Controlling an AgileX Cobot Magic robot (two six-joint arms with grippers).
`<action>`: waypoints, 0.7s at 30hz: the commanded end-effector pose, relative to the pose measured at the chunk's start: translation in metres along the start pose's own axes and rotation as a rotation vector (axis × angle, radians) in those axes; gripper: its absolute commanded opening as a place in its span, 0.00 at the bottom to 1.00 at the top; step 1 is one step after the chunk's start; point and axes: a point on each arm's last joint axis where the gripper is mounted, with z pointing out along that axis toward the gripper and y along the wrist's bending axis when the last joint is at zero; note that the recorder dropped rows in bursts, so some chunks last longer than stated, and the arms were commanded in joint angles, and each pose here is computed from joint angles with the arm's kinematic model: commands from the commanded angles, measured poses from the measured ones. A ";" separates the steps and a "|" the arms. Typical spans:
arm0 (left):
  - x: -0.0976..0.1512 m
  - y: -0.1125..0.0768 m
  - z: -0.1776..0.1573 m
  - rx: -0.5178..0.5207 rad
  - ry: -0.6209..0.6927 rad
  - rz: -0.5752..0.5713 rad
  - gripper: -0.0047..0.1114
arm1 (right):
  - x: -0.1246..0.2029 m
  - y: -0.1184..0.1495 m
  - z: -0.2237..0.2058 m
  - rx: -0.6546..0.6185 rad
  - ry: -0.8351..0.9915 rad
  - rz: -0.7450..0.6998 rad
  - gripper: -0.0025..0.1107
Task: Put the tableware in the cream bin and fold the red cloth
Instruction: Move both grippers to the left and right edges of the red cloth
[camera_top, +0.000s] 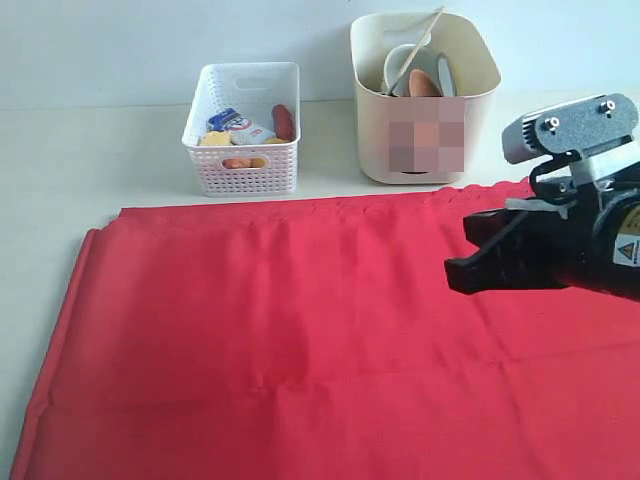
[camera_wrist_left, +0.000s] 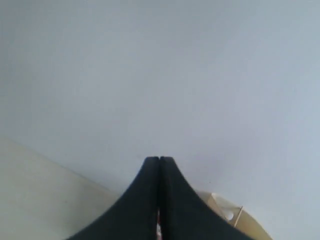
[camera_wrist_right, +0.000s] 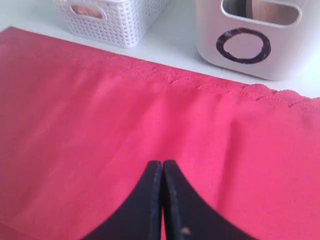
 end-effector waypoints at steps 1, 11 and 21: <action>-0.005 -0.004 0.001 0.039 -0.059 0.092 0.04 | 0.000 -0.001 0.014 0.018 0.117 0.009 0.02; 0.019 0.009 0.035 -0.084 0.204 0.187 0.04 | 0.010 -0.002 0.050 0.032 0.242 0.046 0.02; 0.044 0.022 0.074 -0.211 0.477 0.210 0.36 | 0.011 -0.001 0.050 0.033 0.242 0.053 0.02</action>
